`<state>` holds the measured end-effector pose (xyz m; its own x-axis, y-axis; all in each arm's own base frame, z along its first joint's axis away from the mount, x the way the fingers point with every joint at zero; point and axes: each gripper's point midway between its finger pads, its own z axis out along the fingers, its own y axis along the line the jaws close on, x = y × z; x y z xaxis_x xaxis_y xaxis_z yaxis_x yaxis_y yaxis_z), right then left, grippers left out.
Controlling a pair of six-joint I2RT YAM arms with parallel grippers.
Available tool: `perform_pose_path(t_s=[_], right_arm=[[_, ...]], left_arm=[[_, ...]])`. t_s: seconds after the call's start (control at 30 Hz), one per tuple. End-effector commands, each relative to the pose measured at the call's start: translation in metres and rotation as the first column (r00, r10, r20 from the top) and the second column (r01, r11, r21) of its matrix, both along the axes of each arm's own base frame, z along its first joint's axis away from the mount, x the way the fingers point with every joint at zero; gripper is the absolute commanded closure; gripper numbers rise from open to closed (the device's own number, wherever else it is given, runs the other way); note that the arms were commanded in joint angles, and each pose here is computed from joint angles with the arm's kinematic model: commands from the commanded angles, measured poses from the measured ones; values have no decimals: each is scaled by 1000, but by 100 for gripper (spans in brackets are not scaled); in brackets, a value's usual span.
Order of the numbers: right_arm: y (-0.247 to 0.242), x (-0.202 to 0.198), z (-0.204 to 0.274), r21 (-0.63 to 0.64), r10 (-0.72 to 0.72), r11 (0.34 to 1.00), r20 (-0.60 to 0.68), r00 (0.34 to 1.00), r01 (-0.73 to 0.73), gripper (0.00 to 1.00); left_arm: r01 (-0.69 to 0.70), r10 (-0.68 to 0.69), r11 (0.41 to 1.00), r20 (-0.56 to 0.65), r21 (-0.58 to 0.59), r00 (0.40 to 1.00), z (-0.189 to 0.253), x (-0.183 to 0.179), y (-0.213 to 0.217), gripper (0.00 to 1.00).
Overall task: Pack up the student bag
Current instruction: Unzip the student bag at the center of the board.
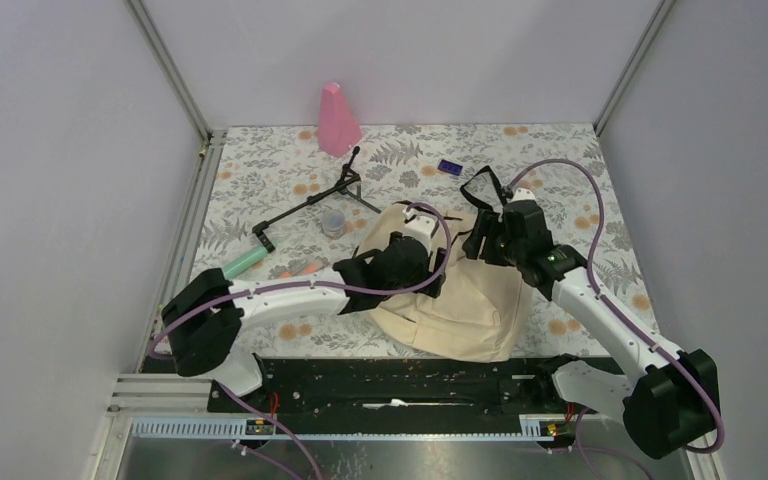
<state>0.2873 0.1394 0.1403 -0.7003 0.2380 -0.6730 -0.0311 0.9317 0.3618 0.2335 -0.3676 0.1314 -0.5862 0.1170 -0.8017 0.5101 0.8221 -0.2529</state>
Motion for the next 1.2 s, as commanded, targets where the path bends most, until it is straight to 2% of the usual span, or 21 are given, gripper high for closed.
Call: perform_pose_path(t_s=[0.0, 0.07, 0.13, 0.2, 0.43, 0.8, 1.07, 1.17], right_arm=[[12, -12, 2, 49, 23, 999, -9, 1000, -22, 33], [18, -17, 0, 46, 38, 998, -12, 999, -37, 33], [23, -22, -3, 35, 45, 998, -16, 999, -45, 34], [28, -27, -8, 26, 46, 999, -21, 999, -45, 34], [41, -35, -17, 21, 51, 998, -26, 998, -51, 33], [60, -43, -28, -56, 107, 992, -57, 993, -110, 33], [71, -50, -29, -66, 137, 988, -57, 989, -140, 32], [75, -50, -28, -73, 145, 986, -54, 988, -149, 32]], left_arm=[[-18, 19, 1000, 35, -23, 999, 14, 14, -13, 26], [-48, 47, 999, 41, 5, 998, 10, 20, -9, 31], [-104, 103, 994, 30, 38, 994, 4, 27, 1, 48], [-139, 138, 989, 23, 50, 990, 1, 31, 9, 58], [-166, 166, 986, 15, 3, 986, -1, 30, 22, 61], [-68, 66, 996, -34, -57, 997, -15, 21, 2, 63], [-60, 58, 997, -40, -48, 998, -23, 18, 5, 89], [-66, 64, 997, -45, -46, 997, -26, 18, 6, 95]])
